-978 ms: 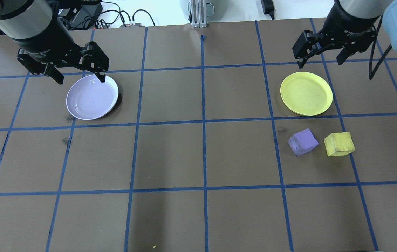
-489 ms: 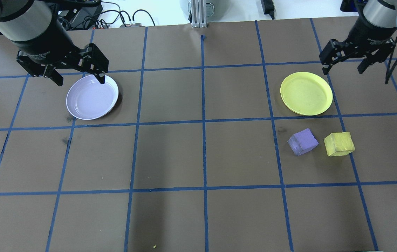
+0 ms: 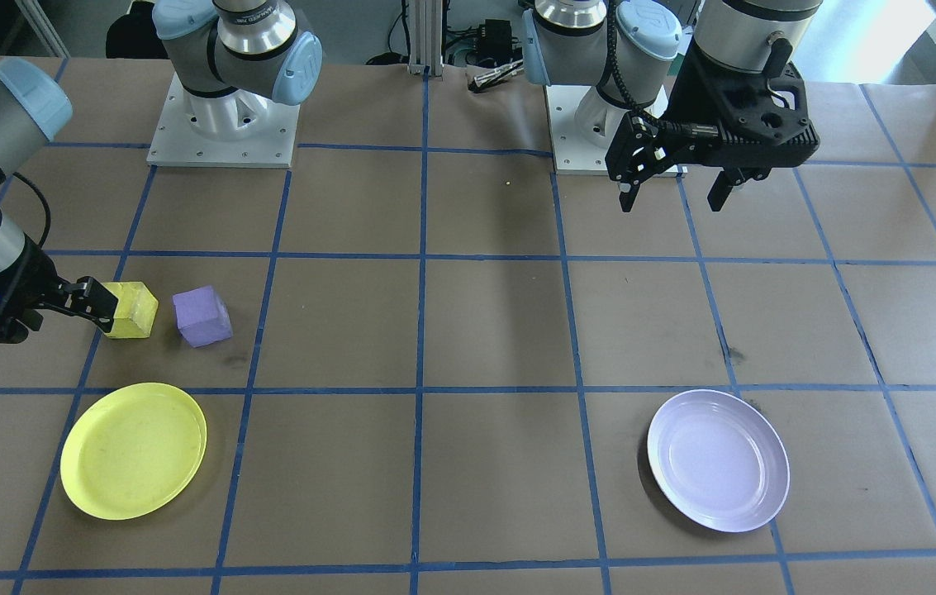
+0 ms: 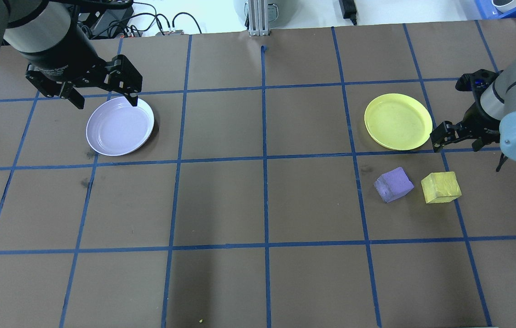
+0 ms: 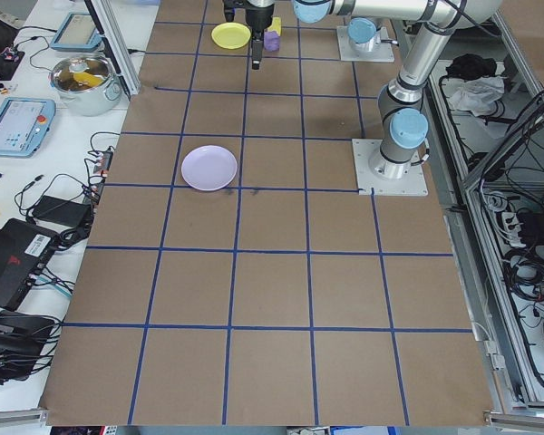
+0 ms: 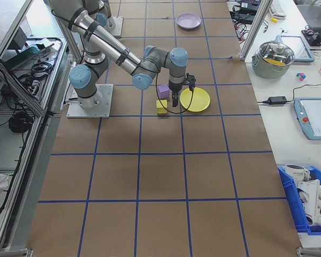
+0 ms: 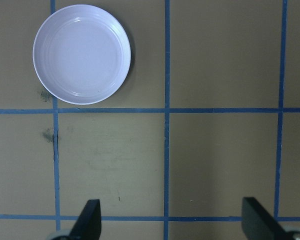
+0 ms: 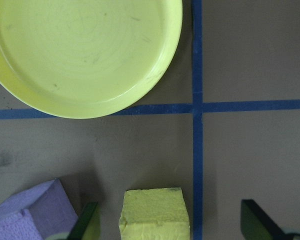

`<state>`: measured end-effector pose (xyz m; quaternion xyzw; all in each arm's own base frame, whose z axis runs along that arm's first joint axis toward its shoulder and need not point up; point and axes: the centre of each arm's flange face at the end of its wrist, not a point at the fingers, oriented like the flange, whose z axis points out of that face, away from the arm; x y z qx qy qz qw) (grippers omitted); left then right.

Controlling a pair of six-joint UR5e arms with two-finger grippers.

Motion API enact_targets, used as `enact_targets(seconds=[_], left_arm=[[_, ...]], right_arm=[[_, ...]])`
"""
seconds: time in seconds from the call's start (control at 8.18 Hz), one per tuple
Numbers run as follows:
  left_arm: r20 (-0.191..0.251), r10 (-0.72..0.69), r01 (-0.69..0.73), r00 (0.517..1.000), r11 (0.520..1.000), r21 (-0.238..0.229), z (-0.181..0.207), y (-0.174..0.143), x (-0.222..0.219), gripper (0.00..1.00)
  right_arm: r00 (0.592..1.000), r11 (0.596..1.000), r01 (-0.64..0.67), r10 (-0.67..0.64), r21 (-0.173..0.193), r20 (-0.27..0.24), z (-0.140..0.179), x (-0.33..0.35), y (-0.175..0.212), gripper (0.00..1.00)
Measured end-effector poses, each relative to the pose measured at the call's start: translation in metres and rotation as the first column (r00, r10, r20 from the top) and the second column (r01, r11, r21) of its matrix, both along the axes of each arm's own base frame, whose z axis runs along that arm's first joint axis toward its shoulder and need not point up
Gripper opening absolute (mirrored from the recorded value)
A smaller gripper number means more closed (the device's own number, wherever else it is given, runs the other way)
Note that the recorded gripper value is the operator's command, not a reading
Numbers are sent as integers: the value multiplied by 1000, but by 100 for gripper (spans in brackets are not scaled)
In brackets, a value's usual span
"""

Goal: Sort blocks by color into plates

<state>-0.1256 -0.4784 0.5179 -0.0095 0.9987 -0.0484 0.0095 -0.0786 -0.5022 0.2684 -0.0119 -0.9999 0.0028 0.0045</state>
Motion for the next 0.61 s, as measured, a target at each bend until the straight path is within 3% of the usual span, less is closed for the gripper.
enact_targets(seconds=[0.37, 0.61], left_arm=[[0, 1, -1, 1000, 1000, -12, 2, -1, 1, 100], [0, 0, 0, 1000, 1000, -14, 2, -1, 1, 100]], right_arm=[[1000, 998, -13, 12, 56, 20, -35, 7, 17, 100], [1000, 993, -19, 21, 115, -11, -53, 2, 20, 100]])
